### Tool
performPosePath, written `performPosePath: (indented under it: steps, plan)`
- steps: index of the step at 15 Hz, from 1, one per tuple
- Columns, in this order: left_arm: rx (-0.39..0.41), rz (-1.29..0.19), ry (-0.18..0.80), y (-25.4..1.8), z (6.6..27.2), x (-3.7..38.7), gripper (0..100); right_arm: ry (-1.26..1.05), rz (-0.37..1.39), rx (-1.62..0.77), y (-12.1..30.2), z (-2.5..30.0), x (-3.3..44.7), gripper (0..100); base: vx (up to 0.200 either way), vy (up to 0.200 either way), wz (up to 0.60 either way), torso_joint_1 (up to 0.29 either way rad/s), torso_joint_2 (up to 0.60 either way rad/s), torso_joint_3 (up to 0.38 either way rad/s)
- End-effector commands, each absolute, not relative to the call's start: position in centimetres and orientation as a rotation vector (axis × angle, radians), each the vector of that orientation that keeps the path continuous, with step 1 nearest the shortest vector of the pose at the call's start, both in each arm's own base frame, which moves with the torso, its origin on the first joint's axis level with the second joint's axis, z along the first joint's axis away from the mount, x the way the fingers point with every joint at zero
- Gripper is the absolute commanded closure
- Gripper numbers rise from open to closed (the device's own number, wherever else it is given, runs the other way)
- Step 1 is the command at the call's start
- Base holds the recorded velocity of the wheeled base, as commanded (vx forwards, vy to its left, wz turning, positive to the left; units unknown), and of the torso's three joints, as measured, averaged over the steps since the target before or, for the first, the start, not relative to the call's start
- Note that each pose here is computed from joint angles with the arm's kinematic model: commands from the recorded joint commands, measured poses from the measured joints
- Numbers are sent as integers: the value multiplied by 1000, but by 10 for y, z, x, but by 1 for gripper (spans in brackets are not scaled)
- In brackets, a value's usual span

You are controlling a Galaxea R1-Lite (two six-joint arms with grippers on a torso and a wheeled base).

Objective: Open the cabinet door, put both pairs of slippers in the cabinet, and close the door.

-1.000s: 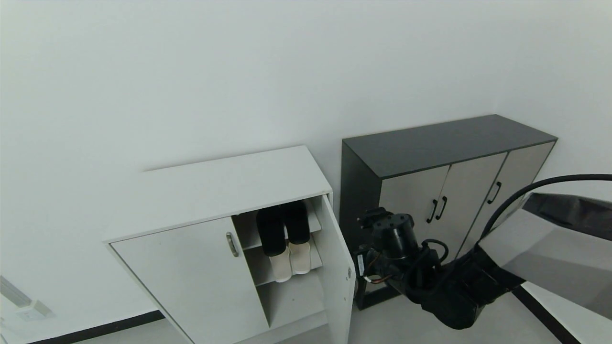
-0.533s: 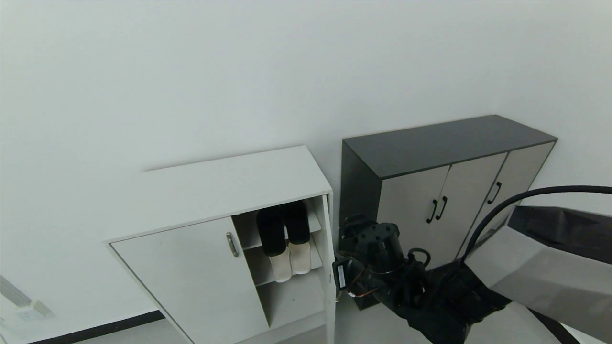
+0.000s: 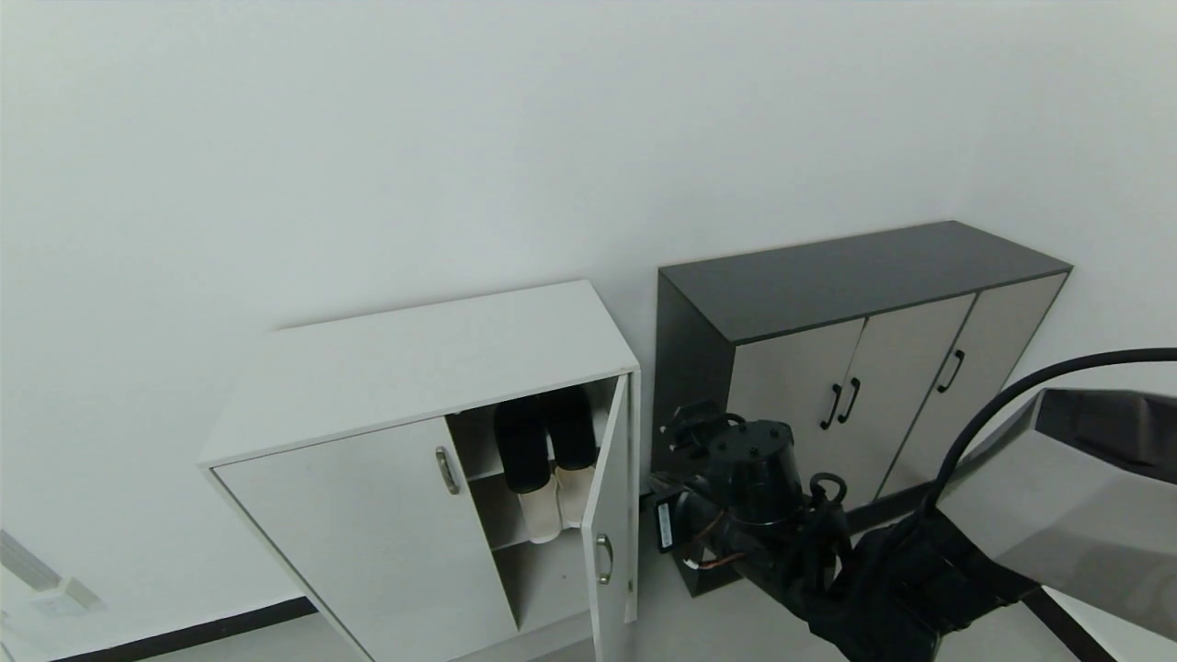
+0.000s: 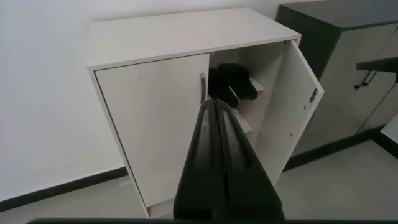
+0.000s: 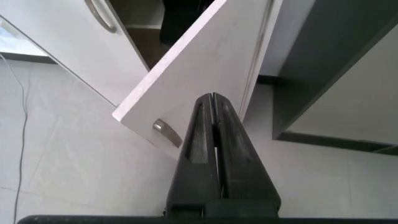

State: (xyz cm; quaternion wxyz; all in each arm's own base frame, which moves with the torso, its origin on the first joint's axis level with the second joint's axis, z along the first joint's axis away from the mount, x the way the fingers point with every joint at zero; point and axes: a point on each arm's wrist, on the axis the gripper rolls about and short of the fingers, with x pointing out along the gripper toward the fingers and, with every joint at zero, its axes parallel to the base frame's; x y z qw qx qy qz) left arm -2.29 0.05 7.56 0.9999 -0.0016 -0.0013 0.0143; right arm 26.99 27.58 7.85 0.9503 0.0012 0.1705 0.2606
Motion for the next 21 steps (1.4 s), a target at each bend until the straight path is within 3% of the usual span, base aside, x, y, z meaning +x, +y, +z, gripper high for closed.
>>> performPosePath:
  steps: [1, 9, 15, 21]
  plan:
    - [-5, 29, -2, 1, 76, -23, 100, 346, 531, 2, 275, 80, 268, 100, 0, 0, 0, 0, 0, 0]
    - [-3, 29, -2, 1, 76, -23, 100, 355, 560, 6, 270, 78, 266, 100, 0, 0, 600, 2, 3, 5]
    - [-3, 29, -2, 1, 76, -23, 100, 316, 542, -21, 262, 80, 271, 100, 0, 0, 0, 0, 0, 0]
    - [-3, 29, -2, 1, 76, -23, 100, 352, 424, -133, 203, 85, 275, 100, 0, 0, 0, 0, 0, 0]
